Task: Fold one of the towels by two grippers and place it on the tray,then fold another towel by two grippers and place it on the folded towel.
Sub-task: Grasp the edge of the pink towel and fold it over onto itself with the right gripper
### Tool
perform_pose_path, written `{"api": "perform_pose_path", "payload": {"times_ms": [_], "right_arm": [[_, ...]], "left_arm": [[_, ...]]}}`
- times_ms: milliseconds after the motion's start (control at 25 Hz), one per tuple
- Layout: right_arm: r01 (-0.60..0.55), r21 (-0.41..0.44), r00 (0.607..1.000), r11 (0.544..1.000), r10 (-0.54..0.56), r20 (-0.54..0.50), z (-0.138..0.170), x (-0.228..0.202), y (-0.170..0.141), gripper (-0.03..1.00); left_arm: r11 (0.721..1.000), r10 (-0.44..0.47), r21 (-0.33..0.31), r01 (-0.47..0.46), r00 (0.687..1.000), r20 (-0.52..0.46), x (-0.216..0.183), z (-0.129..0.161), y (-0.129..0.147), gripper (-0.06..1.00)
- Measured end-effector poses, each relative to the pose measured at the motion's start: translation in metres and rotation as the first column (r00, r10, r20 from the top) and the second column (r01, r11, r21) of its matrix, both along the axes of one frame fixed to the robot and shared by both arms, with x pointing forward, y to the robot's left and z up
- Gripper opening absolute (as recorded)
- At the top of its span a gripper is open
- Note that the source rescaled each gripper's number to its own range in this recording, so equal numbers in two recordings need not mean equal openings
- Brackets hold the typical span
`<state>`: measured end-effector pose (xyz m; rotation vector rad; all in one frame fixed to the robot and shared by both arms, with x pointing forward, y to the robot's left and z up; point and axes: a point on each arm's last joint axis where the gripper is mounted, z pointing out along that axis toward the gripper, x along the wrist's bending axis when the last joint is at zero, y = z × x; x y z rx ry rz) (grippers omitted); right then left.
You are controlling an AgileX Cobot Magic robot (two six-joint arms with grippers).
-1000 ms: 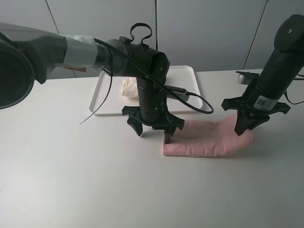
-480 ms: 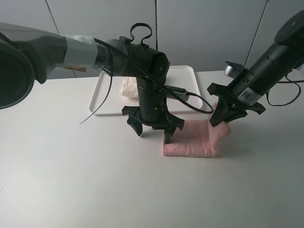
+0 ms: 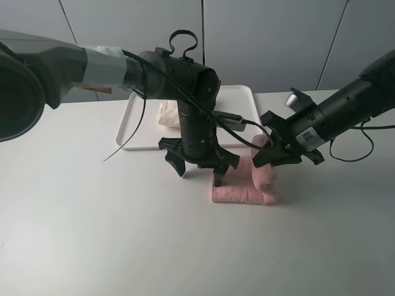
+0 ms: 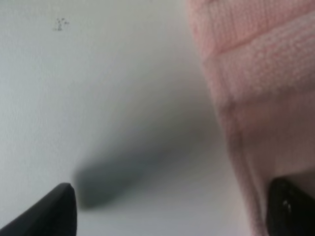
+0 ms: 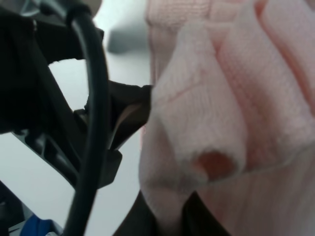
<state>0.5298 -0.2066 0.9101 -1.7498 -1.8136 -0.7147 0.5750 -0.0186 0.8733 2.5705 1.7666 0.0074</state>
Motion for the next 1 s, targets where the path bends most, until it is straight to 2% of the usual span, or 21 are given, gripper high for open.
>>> {"api": "perform_pose_path", "payload": {"times_ms": [240, 1000], "right_arm": [[0.030, 0.063, 1.000, 0.998, -0.030, 0.002, -0.009, -0.001, 0.004, 0.06], [0.076, 0.156, 0.995, 0.985, -0.086, 0.057, -0.022, -0.003, 0.007, 0.05]], "left_arm": [[1.000, 0.000, 0.000, 0.000, 1.000, 0.000, 0.000, 0.000, 0.000, 0.98], [1.000, -0.017, -0.003, 0.017, 1.000, -0.003, 0.000, 0.000, 0.000, 0.98]]}}
